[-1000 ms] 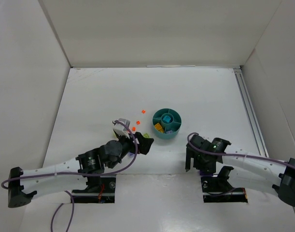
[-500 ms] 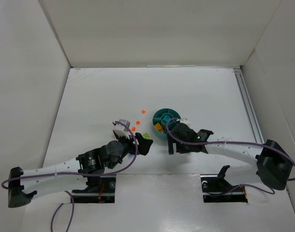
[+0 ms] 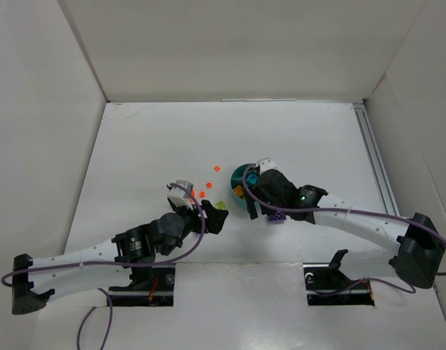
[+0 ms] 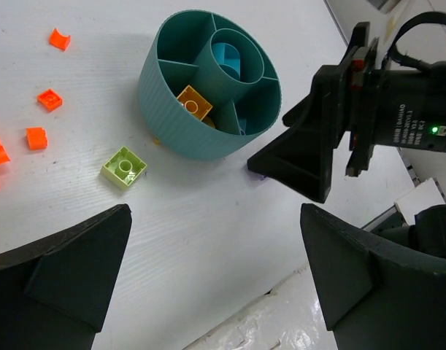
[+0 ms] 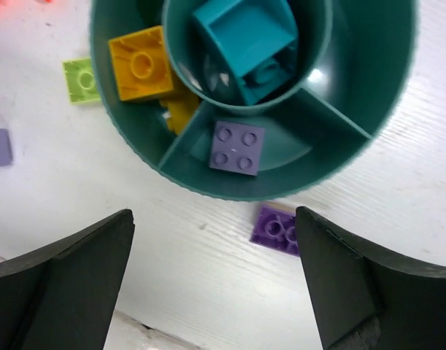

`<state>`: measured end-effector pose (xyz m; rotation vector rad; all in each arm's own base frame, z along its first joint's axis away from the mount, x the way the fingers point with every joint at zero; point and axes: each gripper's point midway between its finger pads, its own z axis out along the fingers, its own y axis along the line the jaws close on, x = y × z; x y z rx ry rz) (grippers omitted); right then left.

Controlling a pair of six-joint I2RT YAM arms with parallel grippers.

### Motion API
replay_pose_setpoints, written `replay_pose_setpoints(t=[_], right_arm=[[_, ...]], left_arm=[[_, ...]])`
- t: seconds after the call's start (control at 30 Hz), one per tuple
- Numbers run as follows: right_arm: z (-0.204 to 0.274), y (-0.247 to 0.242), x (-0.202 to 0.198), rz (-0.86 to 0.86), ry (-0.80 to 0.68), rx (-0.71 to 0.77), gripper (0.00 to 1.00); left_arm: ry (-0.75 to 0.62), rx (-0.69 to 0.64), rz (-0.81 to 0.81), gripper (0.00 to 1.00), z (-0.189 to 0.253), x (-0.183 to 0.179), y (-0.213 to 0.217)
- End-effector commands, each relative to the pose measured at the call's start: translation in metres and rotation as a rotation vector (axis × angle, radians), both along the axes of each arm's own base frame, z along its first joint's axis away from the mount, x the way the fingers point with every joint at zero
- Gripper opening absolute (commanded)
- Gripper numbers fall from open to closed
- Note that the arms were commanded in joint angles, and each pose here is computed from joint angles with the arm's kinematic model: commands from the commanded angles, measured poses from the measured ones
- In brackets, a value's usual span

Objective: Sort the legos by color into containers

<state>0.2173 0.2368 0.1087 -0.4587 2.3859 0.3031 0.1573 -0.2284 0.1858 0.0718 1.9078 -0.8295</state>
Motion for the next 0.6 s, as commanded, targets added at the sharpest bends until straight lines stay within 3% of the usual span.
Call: replay_pose_setpoints(t=[0.0, 0.17, 0.37, 0.57], right_arm=[[0.002, -0.039, 0.005, -0.034, -0.012, -0.151, 0.95], [-0.028, -0.06, 0.002, -0.057, 0.052, -0.144, 0.98], [-0.051, -0.04, 0.011, 0.141, 0.044, -0.168, 0.99], [-0.069, -0.035, 0.009, 0.228, 0.096, -0.215, 0.98]], left_arm=[[-0.009, -0.04, 0.022, 1.0, 0.011, 0.003, 0.002], [-0.006, -0.031, 0.022, 1.0, 0.009, 0.003, 0.001], [-0.005, -0.017, 0.033, 1.0, 0.01, 0.006, -0.001], [0.0, -0.004, 0.033, 1.0, 0.008, 0.007, -0.006]])
